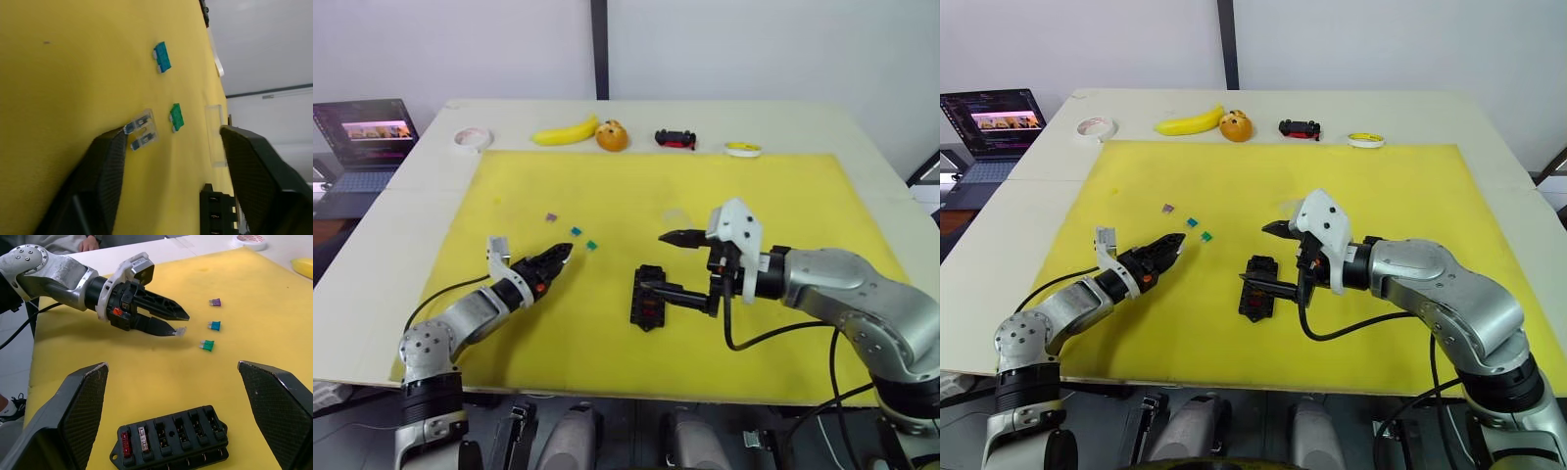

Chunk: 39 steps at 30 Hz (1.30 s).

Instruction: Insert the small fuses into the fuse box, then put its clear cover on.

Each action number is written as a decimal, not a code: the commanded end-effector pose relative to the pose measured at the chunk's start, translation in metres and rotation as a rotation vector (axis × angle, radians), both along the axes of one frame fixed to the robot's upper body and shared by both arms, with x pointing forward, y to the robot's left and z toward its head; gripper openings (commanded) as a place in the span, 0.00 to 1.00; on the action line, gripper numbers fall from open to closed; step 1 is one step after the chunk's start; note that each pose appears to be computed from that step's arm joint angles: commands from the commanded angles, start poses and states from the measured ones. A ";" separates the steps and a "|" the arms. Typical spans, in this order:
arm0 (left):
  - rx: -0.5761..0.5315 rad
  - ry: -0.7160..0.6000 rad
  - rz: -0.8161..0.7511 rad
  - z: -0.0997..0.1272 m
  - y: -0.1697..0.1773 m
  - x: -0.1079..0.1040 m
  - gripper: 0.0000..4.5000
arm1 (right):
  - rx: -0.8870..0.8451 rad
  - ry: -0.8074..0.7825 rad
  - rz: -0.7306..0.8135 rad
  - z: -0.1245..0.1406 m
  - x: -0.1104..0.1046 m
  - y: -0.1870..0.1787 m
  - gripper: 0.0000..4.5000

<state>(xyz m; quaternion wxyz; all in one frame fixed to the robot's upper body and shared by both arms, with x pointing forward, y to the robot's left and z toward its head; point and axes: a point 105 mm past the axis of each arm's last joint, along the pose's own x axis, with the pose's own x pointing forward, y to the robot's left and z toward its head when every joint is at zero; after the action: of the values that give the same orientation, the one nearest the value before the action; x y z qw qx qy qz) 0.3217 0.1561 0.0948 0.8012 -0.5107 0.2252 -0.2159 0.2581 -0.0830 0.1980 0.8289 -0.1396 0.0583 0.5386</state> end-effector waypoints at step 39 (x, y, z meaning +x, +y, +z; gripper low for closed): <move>0.011 0.123 0.004 -0.029 -0.004 -0.007 0.43 | -0.015 -0.048 -0.008 0.008 -0.001 -0.006 1.00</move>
<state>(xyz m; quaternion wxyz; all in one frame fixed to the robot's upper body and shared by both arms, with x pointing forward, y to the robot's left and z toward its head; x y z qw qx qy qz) 0.3217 0.1569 0.0914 0.7992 -0.5160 0.2299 -0.2054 0.2577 -0.0865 0.1945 0.8285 -0.1453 0.0672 0.5367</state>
